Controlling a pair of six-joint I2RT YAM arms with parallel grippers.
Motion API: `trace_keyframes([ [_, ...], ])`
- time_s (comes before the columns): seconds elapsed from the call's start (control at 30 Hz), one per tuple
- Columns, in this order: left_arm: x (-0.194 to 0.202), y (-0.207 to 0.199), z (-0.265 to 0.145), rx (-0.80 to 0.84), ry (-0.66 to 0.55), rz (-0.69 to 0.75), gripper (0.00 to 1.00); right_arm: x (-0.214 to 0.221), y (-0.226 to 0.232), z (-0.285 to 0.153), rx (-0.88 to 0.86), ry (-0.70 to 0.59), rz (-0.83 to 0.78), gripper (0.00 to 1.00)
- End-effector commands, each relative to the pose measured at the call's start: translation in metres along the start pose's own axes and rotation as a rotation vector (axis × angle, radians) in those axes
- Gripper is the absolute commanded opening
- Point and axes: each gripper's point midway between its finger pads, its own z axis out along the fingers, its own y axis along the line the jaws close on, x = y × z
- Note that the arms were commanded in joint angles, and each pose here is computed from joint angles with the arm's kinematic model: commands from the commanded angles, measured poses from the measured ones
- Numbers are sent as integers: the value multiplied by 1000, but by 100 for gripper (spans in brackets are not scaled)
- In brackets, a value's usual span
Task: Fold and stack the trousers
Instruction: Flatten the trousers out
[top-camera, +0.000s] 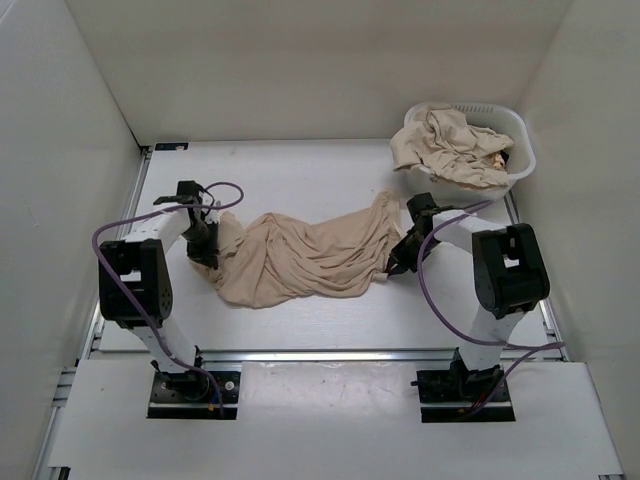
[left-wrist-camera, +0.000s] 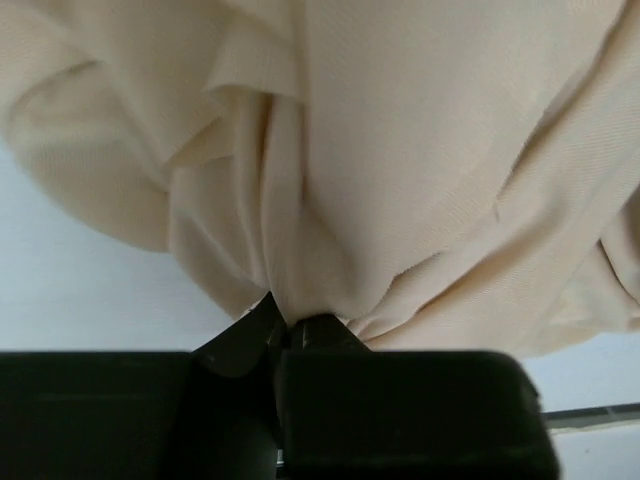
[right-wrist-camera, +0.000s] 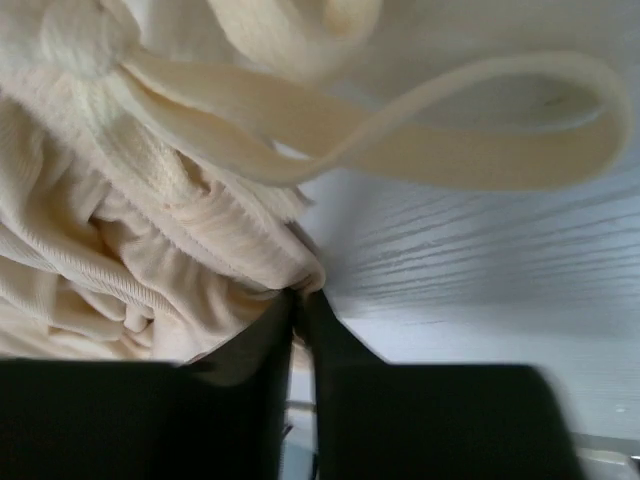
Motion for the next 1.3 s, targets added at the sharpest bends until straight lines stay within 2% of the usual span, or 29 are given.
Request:
trace_keyframes([
  [0.0,-35,23,-33,-50,-144,-44,14,14,-21,12,29,92,72,5],
  [0.03,-45,37,-53,-73,-202,-81,14,10,-28,1,35,70,79,0],
  [0.27,-59,119,-137,-212,-387,-291,14,-16,-108,-64,179,-124,17,0],
  [0.3,-72,137,-164,-249,-462,-322,14,-16,-143,-73,227,-100,39,0],
  [0.4,-98,162,-182,-276,-516,-355,14,-25,-175,-87,229,-104,123,0],
  [0.43,-108,168,-172,-272,-495,-358,14,-28,-180,-91,224,-113,109,0],
  [0.47,-123,173,-186,-280,-532,-353,14,-32,-186,-93,213,-112,133,0],
  [0.53,-141,175,-185,-274,-532,-342,14,-46,-182,-98,208,-121,102,0],
  [0.57,-150,175,-170,-263,-499,-333,14,-48,-180,-100,212,-114,94,0],
  [0.6,-167,178,-189,-272,-550,-327,14,-50,-181,-101,229,-100,97,0],
  [0.67,-177,176,-197,-268,-553,-319,14,-67,-175,-112,216,-149,99,0],
  [0.87,-181,175,-218,-301,-602,-313,14,-109,-105,-163,-42,-257,77,0],
  [0.9,-179,176,-229,-327,-621,-318,14,-121,-92,-188,-66,-305,63,0],
  [1.0,-161,182,-252,-393,-646,-343,14,-128,-88,-220,-48,-369,59,0],
  [1.03,-146,181,-235,-394,-589,-351,14,-123,-91,-224,-32,-365,64,0],
  [1.13,-108,180,-231,-402,-548,-382,14,-100,-107,-211,-8,-320,85,0],
  [1.17,-89,180,-213,-396,-488,-396,14,-92,-110,-203,-13,-298,86,0],
  [1.23,-64,188,-214,-433,-468,-436,14,-65,-130,-175,13,-217,117,0],
  [1.27,-45,189,-199,-435,-407,-453,14,-59,-138,-167,13,-199,140,0],
])
